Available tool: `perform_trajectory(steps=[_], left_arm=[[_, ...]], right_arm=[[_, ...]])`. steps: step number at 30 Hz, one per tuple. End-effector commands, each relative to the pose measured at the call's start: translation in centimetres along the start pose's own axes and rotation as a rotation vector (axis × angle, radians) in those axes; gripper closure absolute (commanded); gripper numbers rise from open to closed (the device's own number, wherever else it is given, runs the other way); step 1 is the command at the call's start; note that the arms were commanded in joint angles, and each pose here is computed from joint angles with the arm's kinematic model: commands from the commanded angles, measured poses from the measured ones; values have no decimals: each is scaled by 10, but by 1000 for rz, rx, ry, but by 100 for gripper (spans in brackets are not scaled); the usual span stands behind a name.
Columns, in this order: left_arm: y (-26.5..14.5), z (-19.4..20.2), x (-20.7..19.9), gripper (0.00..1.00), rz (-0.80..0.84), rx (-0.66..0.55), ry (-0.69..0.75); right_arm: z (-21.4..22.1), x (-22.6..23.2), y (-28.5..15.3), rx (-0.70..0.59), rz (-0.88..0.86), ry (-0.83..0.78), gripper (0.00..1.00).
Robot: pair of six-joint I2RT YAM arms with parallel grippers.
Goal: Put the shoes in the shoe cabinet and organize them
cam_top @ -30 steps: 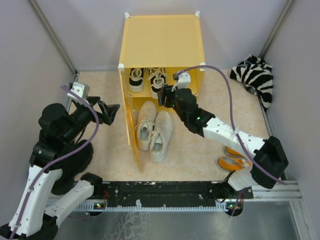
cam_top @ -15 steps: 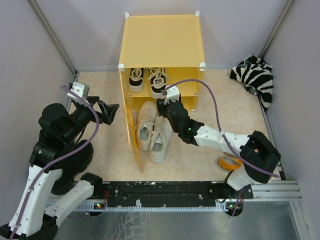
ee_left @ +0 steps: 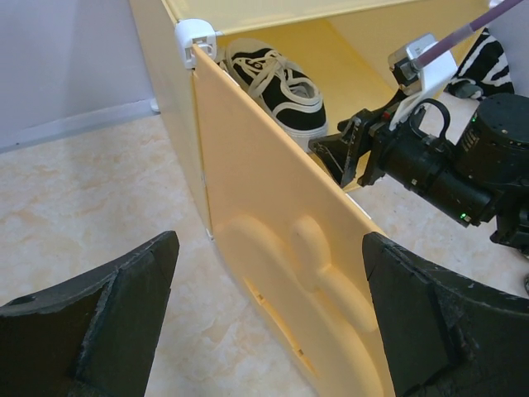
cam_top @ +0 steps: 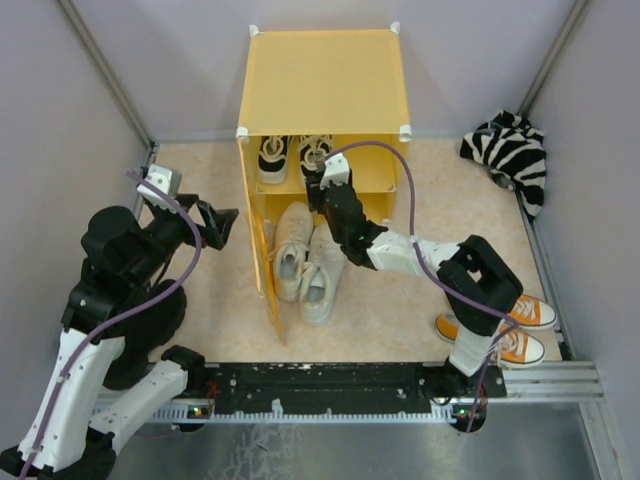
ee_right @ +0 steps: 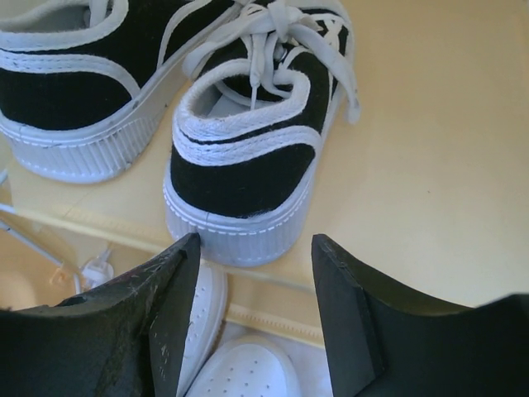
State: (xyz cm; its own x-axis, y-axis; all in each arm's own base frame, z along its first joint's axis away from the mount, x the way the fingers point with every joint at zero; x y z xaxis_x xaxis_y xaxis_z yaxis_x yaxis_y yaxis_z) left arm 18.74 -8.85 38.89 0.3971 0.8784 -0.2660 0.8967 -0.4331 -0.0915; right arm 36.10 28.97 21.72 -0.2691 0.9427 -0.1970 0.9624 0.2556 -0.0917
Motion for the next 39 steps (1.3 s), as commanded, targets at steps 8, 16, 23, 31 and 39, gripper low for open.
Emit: perform_trajectory(steps=[8, 16, 23, 31, 39], left_arm=[[2, 3, 1, 2, -6, 9, 16], [1, 4, 3, 2, -14, 10, 22], [5, 8, 3, 2, -13, 19, 25], [8, 8, 4, 2, -16, 25, 27], [5, 7, 4, 2, -24, 23, 28]], right_arm=[[-51, 14, 43, -177, -5, 101, 44], [-46, 14, 74, -174, 25, 98, 44], [-34, -2, 91, -175, 40, 104, 44], [-39, 12, 105, -195, -63, 119, 45], [-45, 33, 109, -200, -169, 139, 47]])
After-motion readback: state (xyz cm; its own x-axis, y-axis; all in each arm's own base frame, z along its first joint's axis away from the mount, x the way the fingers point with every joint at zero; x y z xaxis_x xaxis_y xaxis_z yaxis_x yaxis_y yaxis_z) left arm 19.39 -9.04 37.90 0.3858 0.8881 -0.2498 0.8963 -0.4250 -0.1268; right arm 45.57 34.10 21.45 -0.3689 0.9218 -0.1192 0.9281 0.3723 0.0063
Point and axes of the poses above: each gripper's point midway between its finger pads, its own y axis out along the fingers, its own x axis along the line the jaws close on, z = x × y, the point moved 6 cm from there along -y, back along the fingers, and after that the axes turned 11 degrees about -y, right-handed, at the moved point
